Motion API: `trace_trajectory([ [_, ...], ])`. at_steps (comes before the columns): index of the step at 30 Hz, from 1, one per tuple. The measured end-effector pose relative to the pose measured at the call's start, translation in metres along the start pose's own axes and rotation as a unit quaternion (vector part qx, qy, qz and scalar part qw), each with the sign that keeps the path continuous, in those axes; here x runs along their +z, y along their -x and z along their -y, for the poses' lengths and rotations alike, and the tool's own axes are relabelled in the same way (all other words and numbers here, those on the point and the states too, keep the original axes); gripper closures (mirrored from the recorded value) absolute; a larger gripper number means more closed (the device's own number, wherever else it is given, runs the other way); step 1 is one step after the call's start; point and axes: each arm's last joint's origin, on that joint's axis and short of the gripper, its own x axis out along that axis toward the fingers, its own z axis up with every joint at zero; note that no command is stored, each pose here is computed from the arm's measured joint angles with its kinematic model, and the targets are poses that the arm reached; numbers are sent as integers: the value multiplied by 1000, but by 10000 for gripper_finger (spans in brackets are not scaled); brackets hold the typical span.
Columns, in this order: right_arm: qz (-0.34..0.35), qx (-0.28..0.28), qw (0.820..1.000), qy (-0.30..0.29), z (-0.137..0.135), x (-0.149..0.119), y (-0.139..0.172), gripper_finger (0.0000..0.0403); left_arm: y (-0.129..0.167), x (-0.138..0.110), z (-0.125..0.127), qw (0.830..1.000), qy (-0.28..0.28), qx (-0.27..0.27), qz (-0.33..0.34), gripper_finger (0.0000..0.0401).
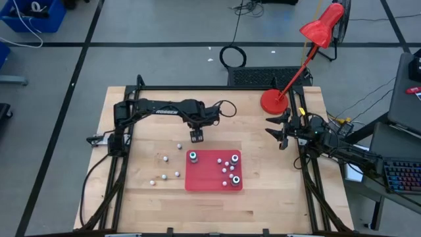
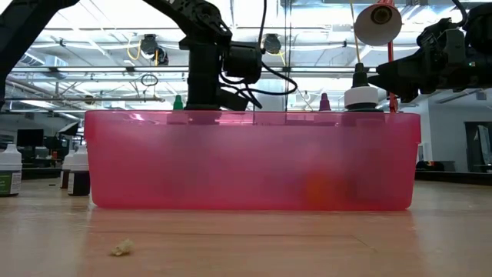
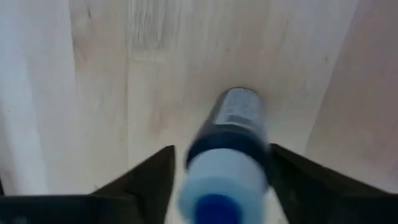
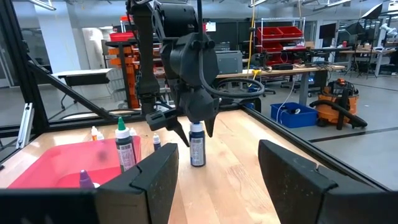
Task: Pick & Place food coloring
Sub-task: Put the large blue food coloring bottle into the pink bin
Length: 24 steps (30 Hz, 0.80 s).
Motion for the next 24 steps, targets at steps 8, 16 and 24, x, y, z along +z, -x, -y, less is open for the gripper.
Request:
trace_trajectory([
  [8, 0, 0, 1000, 0, 0, 0, 0, 193, 1, 0, -1, 1000, -23, 21, 0, 275],
  [16, 0, 0, 1000, 0, 0, 0, 0, 193, 47, -14, 13, 998, -34, 29, 44, 275],
  [24, 0, 0, 1000, 0, 0, 0, 0, 193, 129, -50, 57, 985, -48, 4, 166, 275],
])
